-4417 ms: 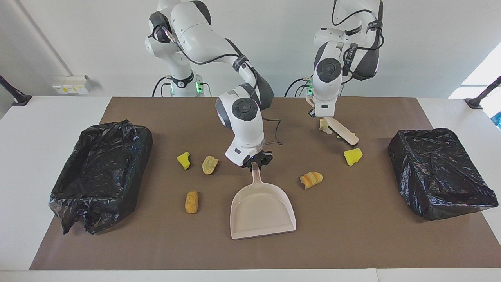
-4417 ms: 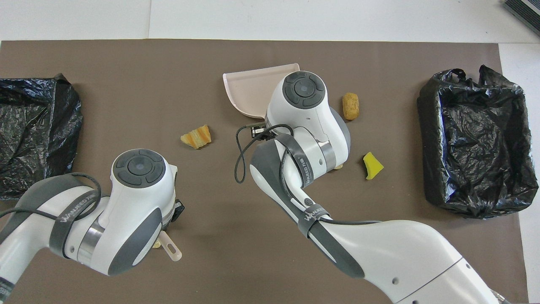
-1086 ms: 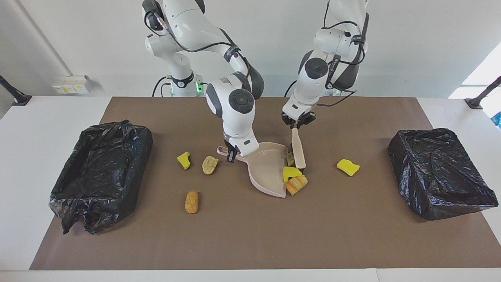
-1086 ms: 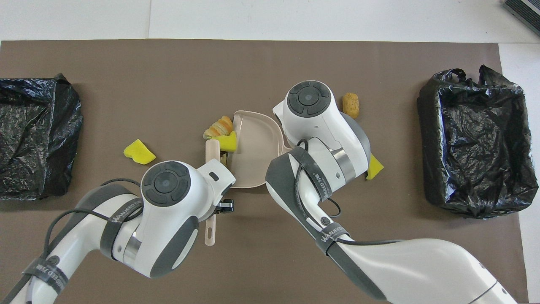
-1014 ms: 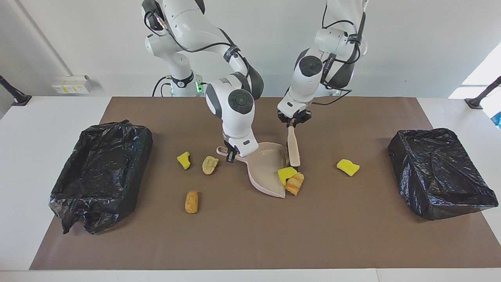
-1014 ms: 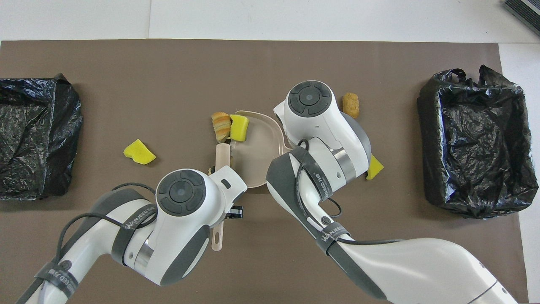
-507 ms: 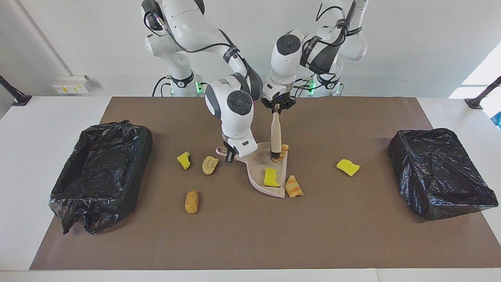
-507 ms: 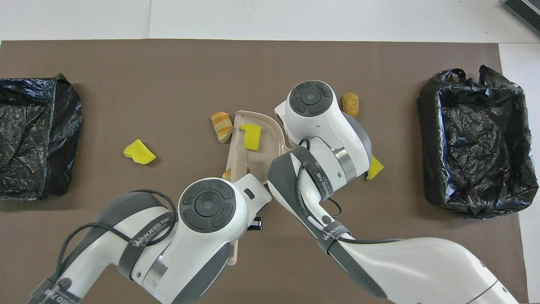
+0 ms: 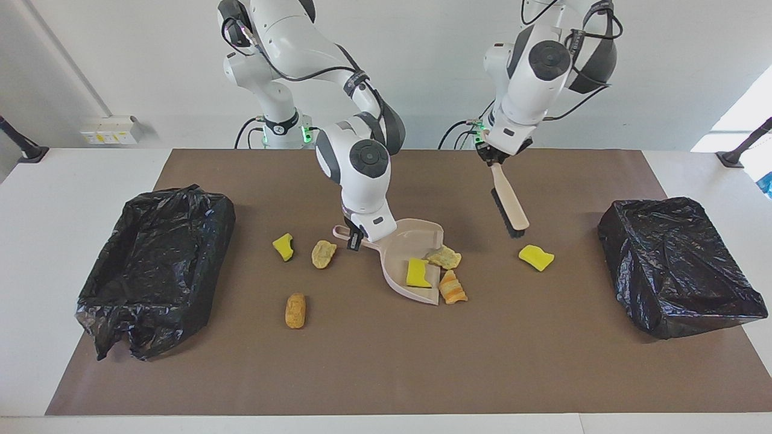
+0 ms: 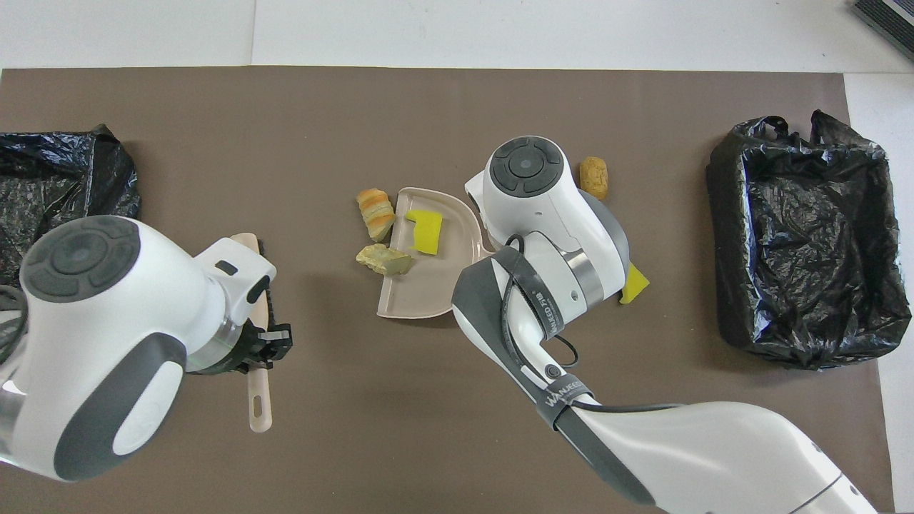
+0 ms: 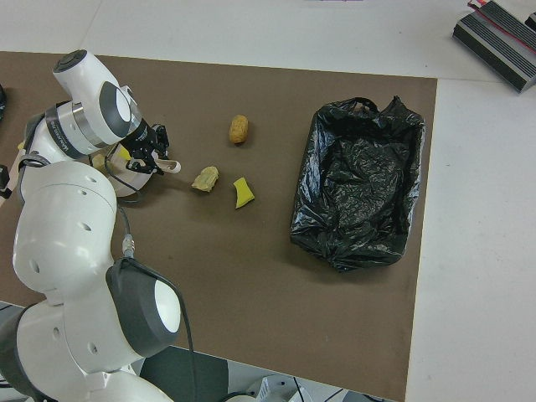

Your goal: Sweep and dump trash in bin

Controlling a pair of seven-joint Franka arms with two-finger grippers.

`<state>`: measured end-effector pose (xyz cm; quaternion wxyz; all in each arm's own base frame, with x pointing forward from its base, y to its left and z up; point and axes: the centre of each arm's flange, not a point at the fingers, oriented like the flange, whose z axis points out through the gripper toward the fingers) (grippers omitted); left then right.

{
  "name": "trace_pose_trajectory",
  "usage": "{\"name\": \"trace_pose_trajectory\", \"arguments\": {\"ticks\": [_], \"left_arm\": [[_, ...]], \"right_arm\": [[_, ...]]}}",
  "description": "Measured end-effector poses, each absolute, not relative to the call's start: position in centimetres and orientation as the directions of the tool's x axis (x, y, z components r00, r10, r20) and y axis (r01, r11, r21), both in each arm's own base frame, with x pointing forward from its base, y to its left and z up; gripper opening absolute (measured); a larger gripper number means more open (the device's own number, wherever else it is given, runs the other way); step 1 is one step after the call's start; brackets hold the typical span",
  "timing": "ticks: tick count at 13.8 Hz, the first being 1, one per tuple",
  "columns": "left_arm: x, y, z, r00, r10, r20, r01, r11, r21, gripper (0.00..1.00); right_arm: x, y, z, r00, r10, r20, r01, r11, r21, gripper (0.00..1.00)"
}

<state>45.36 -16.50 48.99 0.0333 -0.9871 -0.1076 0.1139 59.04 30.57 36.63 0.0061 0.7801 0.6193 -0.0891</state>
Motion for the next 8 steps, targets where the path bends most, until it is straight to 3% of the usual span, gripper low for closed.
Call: {"name": "trace_pose_trajectory", "arguments": {"ticks": [4,8], "left_arm": [[47.1,-8.9,44.7,0.923,0.332,-0.195,0.299,-0.937,-0.180,0.26],[48.7,-8.6,39.5,0.917,0.359,-0.174,0.326,-0.926,-0.190,0.26]], "right_arm": [[59.0,30.6,36.6,0.220,0.964,-0.147,0.966,-0.236,-0.101,0.32],[59.0,30.6,36.6,0.222,0.964,-0.147,0.966,-0.238,-0.101,0.32]]}}
